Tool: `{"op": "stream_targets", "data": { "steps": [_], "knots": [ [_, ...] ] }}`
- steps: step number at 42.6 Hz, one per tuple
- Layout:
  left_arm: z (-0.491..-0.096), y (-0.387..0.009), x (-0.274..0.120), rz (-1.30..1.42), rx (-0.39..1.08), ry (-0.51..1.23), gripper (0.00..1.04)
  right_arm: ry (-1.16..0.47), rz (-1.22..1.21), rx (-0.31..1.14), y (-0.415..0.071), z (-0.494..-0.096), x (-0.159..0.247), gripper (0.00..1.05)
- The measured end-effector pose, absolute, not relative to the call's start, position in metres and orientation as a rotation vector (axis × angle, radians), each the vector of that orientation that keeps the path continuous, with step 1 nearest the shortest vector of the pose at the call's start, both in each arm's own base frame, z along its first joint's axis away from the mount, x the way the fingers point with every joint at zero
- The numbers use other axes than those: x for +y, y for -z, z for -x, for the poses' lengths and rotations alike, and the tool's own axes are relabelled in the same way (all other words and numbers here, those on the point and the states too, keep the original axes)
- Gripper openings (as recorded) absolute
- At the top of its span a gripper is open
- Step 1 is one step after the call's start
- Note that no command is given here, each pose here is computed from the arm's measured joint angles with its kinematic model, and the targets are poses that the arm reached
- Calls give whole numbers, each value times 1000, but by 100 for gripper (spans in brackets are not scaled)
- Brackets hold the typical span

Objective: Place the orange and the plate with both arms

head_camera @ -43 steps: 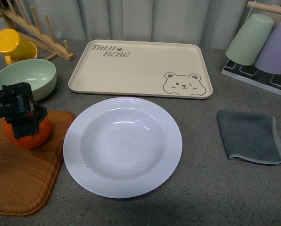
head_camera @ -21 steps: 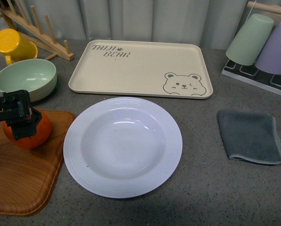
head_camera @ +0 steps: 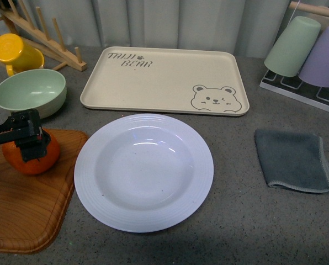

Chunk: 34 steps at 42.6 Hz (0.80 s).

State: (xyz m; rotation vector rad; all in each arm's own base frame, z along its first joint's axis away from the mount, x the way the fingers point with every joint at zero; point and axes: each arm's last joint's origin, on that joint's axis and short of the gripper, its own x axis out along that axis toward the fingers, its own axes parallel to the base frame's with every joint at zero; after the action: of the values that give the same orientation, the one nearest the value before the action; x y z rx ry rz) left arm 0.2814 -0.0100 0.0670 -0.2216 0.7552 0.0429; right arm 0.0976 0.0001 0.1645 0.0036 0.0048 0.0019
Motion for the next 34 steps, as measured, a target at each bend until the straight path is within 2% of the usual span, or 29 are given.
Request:
{"op": "stream_targets", "data": {
  "steps": [6, 11, 23, 28, 34],
  "knots": [
    [-282, -66, -10, 223, 757, -44, 74, -2, -4, 4, -164, -98, 0, 95],
    [-282, -66, -10, 226, 757, -42, 66, -2, -4, 4, -164, -98, 0, 95],
    [-281, -90, -28, 240, 704, 13, 65, -2, -4, 4, -164, -98, 0, 95],
    [-278, -110, -64, 242, 655, 117, 64, -2, -4, 5, -164, -98, 0, 95],
    [-276, -114, -101, 232, 646, 201, 64, -2, -4, 4, -164, -98, 0, 95]
  ]
}}
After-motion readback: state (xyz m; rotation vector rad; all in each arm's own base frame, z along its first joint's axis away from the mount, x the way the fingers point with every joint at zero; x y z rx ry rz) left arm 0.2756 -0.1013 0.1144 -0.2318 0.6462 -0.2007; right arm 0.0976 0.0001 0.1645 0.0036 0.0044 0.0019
